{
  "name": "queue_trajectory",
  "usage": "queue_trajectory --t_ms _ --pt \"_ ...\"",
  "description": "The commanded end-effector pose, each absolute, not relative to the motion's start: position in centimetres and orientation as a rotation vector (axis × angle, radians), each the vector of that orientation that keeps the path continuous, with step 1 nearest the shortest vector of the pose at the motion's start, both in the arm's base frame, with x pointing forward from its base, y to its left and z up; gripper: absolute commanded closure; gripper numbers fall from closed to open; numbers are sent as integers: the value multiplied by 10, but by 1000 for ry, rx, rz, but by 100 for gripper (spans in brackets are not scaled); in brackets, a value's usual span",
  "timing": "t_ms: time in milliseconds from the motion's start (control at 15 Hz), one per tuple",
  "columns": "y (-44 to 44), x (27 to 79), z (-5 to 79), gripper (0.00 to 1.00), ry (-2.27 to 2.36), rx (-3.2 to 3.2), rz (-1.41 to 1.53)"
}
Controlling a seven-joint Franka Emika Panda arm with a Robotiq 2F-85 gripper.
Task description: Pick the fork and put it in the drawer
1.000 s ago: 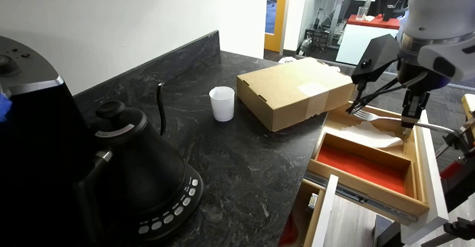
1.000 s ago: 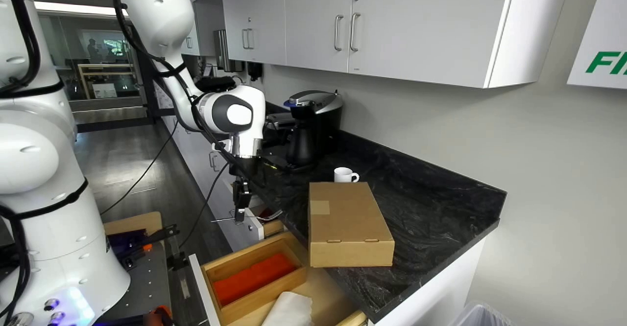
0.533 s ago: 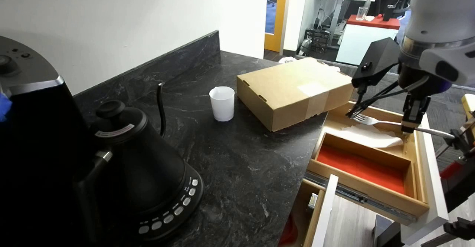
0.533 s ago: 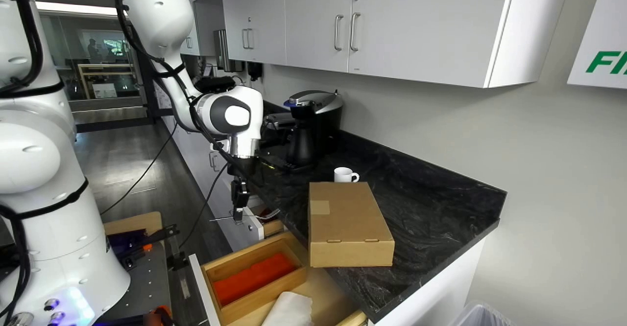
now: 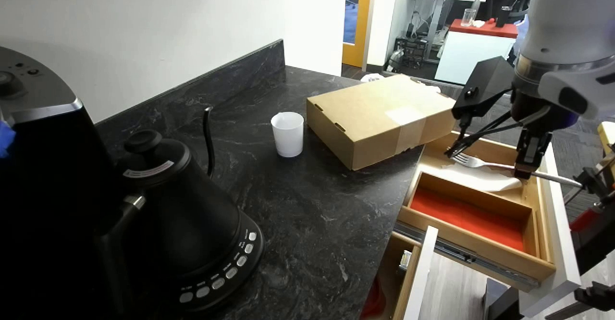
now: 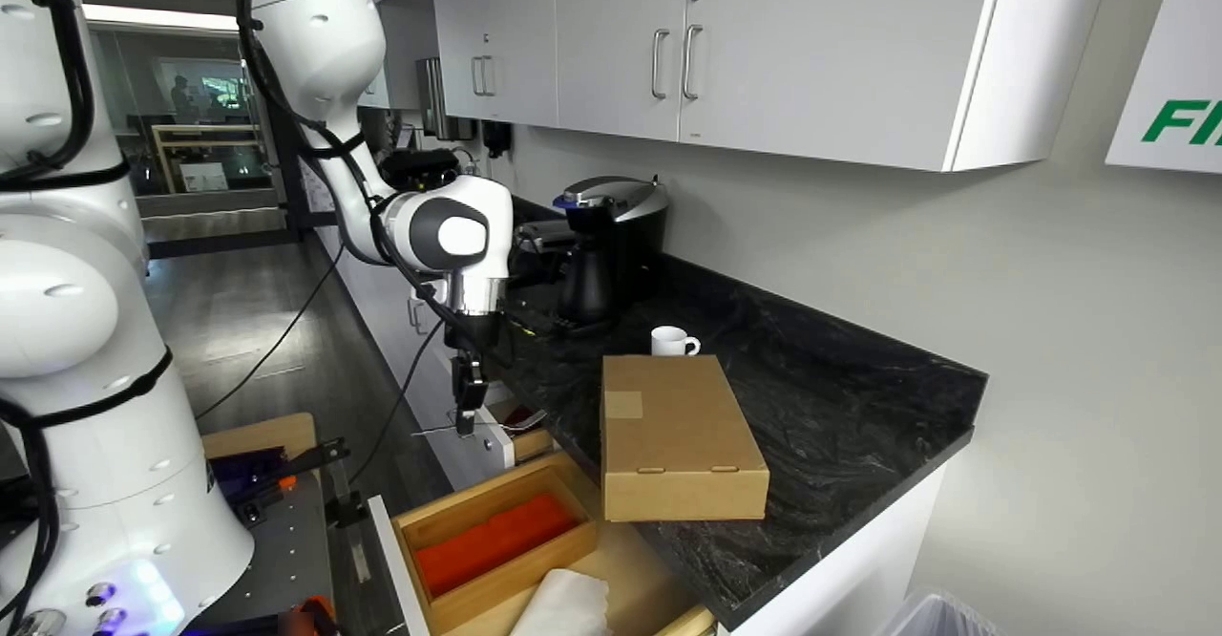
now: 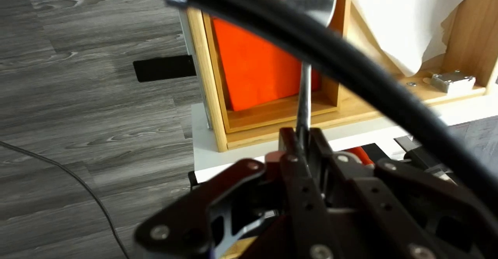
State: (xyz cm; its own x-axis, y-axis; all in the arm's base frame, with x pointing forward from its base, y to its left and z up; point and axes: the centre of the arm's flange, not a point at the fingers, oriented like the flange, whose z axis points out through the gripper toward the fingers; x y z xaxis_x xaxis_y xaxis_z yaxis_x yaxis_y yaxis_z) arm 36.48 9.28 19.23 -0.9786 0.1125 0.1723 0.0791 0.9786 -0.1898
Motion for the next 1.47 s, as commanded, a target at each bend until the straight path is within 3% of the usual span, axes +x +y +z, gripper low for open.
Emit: queue_trajectory --t_ms 0,1400 --pt "59 367 209 96 -2993 -184 276" --pt "41 375 206 96 -3014 -187 192"
